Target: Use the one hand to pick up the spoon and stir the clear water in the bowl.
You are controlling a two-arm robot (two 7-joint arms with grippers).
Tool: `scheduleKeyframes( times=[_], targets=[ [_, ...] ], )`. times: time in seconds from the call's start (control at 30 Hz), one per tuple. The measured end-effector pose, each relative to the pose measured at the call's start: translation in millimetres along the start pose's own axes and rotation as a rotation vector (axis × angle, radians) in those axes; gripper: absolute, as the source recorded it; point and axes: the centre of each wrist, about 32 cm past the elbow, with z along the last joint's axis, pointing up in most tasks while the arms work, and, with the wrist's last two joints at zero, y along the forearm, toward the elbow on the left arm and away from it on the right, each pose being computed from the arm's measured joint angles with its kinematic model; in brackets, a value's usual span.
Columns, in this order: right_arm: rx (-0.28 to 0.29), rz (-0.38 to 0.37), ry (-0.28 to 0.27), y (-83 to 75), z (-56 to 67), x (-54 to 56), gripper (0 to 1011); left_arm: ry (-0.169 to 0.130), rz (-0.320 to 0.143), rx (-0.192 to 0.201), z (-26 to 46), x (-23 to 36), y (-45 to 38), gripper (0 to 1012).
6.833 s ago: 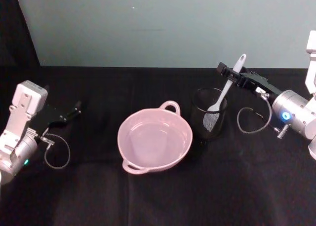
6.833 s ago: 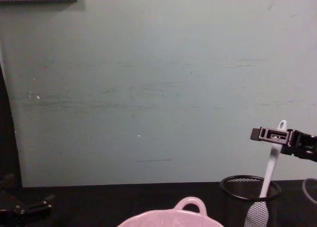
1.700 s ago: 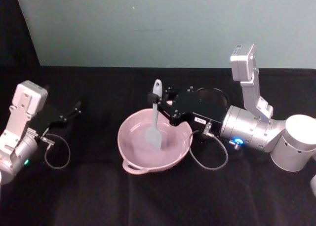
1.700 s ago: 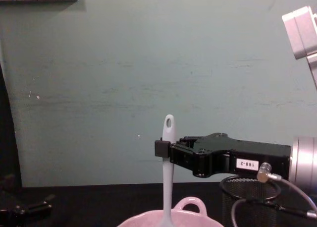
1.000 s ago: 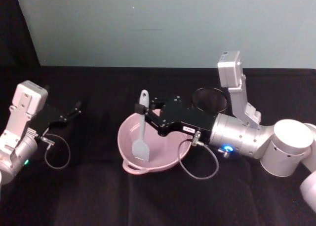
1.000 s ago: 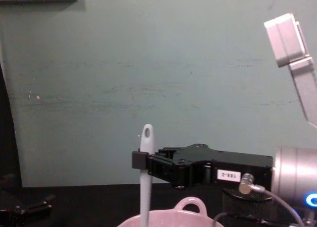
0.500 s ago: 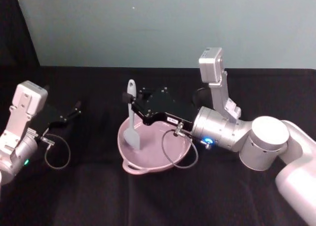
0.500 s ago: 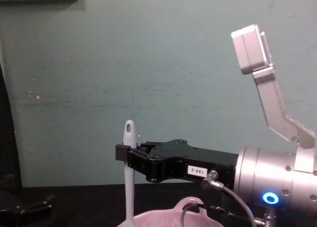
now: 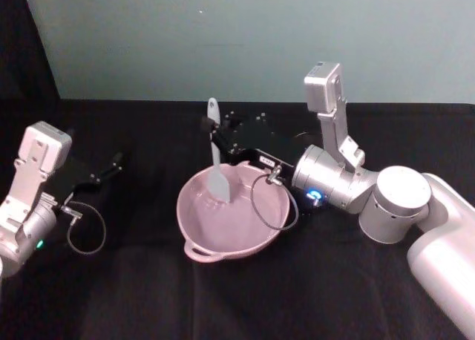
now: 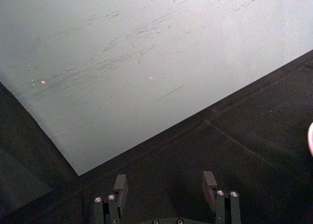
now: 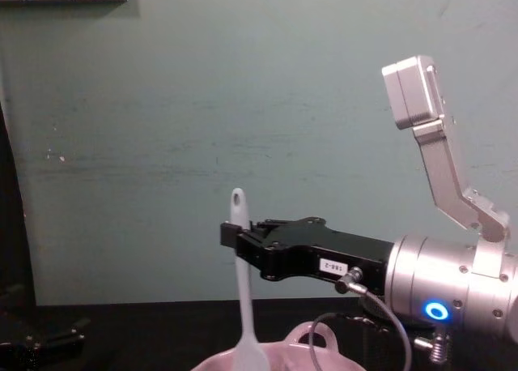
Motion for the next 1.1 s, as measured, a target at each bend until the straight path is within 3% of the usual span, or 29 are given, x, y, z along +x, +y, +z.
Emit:
scheduleKeyframes(
  times=[0.23,0.47,0.73,1.1],
  targets=[
    [-0.005,-0.03,-0.015,-5.4,-0.4,10.7,116,0.0,0.0,0.0,0.0,0.0,0.0,1011],
    [-0.008,-0.028,-0.033,-21.0,4.0,17.2,116,0.0,0.0,0.0,0.0,0.0,0.0,1011],
    [-0.017,0.012,-0.047,-42.1,9.0,12.5,116,0.0,0.0,0.0,0.0,0.0,0.0,1011],
    [-0.001,0.096,0.033,-62.1,18.0,-3.5,116,0.0,0.0,0.0,0.0,0.0,0.0,1011]
  ],
)
